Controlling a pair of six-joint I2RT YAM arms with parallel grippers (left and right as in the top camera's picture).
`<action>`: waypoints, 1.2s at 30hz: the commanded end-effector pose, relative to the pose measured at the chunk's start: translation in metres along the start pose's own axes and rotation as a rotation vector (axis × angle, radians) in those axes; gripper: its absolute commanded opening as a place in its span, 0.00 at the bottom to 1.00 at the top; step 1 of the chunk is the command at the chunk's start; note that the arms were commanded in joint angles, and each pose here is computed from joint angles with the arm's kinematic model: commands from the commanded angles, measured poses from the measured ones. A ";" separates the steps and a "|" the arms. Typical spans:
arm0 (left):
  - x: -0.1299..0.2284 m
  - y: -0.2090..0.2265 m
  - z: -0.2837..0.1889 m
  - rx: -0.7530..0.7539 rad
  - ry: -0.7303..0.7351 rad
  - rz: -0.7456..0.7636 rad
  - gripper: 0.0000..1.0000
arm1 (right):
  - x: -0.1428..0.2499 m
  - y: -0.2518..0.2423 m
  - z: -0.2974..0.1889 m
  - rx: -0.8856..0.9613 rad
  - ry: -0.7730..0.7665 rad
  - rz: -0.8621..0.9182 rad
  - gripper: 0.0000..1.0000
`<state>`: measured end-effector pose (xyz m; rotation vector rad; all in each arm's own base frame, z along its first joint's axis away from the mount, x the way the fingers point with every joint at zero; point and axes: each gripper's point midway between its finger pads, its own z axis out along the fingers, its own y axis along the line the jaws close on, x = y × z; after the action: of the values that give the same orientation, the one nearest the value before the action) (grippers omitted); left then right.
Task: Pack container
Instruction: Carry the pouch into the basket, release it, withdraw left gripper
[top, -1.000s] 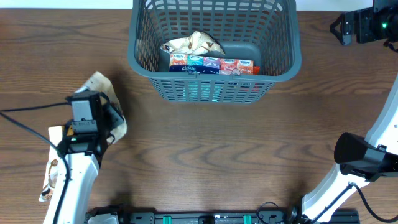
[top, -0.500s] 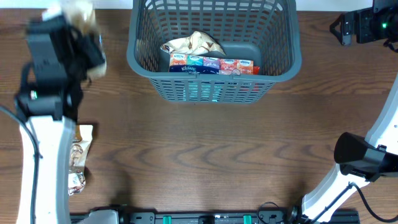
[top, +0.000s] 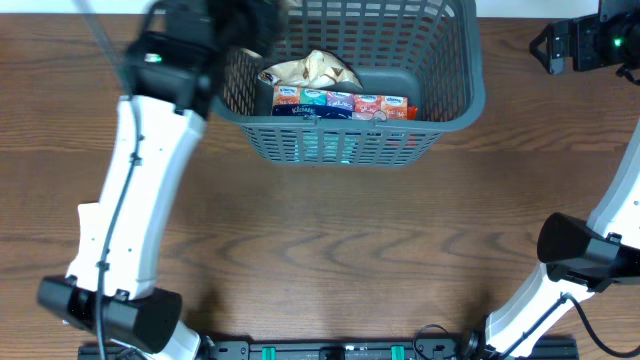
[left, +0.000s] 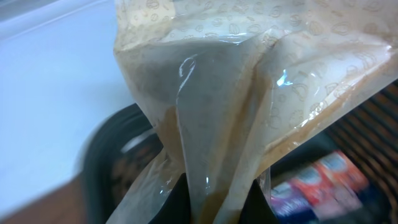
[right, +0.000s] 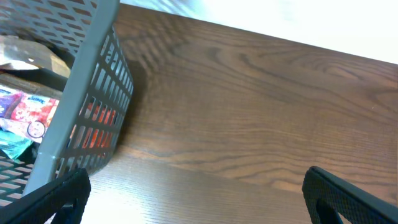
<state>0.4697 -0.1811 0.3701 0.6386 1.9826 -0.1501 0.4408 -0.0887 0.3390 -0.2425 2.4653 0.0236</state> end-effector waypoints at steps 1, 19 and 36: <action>-0.006 -0.049 0.005 0.131 -0.024 0.396 0.06 | -0.002 0.005 -0.008 -0.006 -0.019 -0.014 0.99; 0.113 -0.086 0.108 0.344 0.284 0.657 0.36 | 0.001 0.006 -0.008 -0.012 -0.006 -0.009 0.99; 0.013 -0.002 -0.042 -0.127 0.154 0.514 0.80 | 0.001 0.006 -0.008 -0.012 -0.006 -0.013 0.99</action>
<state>0.4303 -0.2060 0.3544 1.2834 1.7947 0.1887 0.4385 -0.0880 0.3374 -0.2416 2.4766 0.0299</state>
